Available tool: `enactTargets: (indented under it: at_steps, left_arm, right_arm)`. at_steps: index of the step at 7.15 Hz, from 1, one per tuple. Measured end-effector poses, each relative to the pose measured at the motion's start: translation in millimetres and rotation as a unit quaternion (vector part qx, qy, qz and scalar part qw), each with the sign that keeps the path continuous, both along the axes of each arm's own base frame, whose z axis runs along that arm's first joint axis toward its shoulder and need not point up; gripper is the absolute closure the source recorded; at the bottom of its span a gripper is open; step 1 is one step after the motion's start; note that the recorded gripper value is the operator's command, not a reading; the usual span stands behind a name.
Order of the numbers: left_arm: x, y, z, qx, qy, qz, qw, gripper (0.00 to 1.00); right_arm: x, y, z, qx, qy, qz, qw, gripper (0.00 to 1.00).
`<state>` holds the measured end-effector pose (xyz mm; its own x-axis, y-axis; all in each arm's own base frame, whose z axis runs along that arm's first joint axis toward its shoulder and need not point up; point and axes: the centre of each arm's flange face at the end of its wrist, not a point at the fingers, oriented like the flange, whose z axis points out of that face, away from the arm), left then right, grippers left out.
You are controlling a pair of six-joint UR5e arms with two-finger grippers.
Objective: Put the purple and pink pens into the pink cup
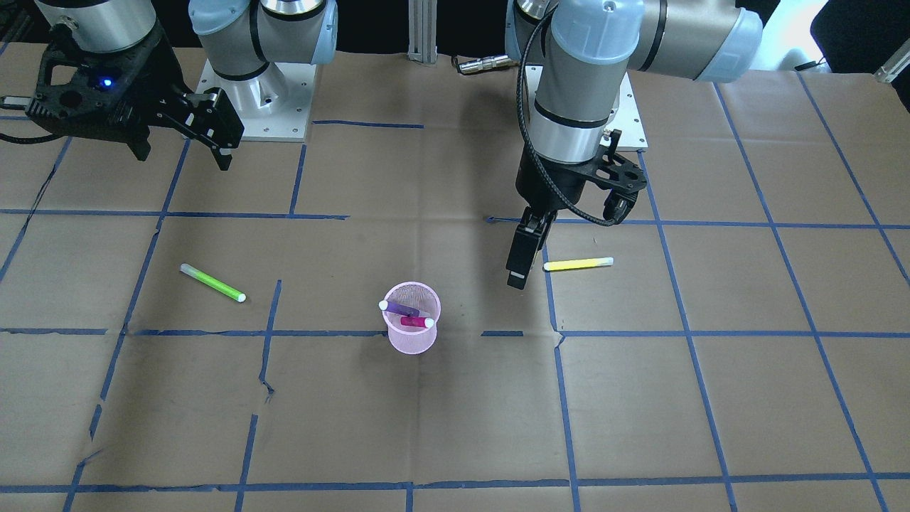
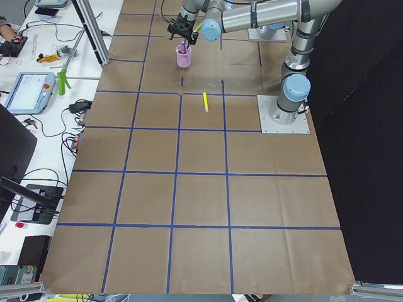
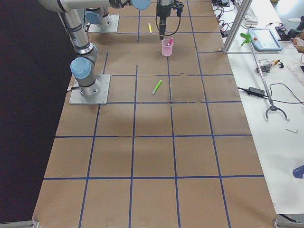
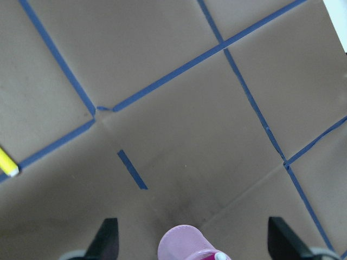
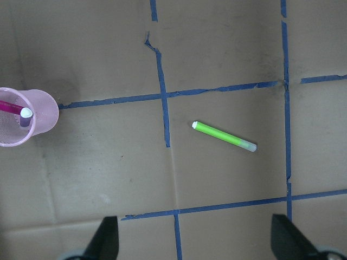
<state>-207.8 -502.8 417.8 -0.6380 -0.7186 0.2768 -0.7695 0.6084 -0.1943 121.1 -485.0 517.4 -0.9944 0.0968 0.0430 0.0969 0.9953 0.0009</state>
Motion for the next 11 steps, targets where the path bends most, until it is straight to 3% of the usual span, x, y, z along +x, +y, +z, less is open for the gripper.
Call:
enactTargets:
  at_steps: [1,2,4,5,6,8,11]
  left_arm:
    - [9,-1,9,-0.006,-0.034,-0.078,0.9964,0.02]
    - [18,-1,9,0.007,-0.062,-0.154,0.9861,0.02]
    - [32,6,12,0.065,-0.098,-0.292,0.9492,0.02]
    - [39,9,23,0.102,-0.101,-0.339,0.9298,0.02]
    - [50,10,39,0.133,-0.093,-0.368,0.9156,0.02]
    - [63,16,66,0.153,-0.07,-0.406,0.8984,0.02]
    - [82,36,90,0.139,-0.054,-0.417,0.8968,0.02]
  right_arm:
    - [0,0,0,-0.001,0.0,0.0,1.0,0.0]
    - [0,0,1,-0.001,0.0,0.001,1.0,0.0]
    - [0,-1,1,-0.001,0.001,0.001,1.0,0.0]
    - [0,-1,0,0.0,0.001,0.0,1.0,0.0]
    - [0,-1,0,0.0,0.001,0.001,1.0,0.0]
    - [0,-1,-2,0.002,0.001,0.001,1.0,0.0]
    - [-1,-2,-5,0.005,0.001,0.0,1.0,0.0]
